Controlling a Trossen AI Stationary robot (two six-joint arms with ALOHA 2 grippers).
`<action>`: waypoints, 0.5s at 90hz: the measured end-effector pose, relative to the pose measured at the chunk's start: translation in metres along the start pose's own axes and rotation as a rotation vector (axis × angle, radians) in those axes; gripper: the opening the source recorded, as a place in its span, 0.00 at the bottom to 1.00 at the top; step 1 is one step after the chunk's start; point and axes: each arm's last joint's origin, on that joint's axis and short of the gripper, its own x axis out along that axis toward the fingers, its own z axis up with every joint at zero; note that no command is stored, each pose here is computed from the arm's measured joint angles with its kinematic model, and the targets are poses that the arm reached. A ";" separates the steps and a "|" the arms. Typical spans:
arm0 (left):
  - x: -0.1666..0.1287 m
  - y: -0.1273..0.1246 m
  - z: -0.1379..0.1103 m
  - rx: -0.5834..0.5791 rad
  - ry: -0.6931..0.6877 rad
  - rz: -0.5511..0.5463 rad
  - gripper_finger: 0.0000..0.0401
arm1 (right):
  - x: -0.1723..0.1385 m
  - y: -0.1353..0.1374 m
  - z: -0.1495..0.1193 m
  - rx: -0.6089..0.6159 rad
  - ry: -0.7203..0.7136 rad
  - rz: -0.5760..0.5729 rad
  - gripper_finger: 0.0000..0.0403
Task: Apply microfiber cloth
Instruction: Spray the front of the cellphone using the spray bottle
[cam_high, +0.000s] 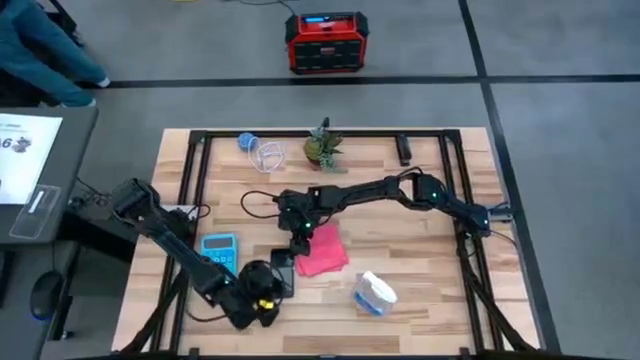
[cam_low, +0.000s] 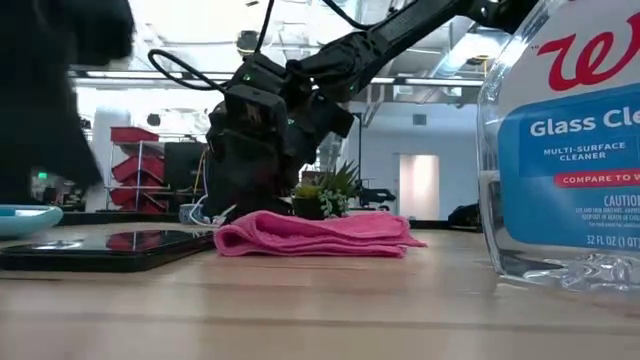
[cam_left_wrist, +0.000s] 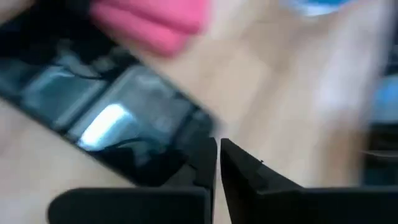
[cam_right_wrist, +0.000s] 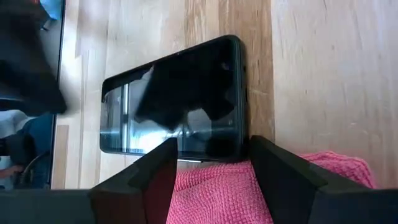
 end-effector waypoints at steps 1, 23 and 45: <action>-0.001 -0.001 -0.001 -0.001 0.008 -0.009 0.00 | 0.000 0.000 0.000 0.000 0.000 0.000 0.49; 0.006 0.000 -0.018 0.009 0.074 -0.039 0.00 | 0.001 0.000 0.002 -0.003 -0.018 0.002 0.49; 0.045 0.016 -0.027 -0.002 0.077 0.042 0.00 | 0.001 0.000 0.002 0.001 -0.022 -0.002 0.49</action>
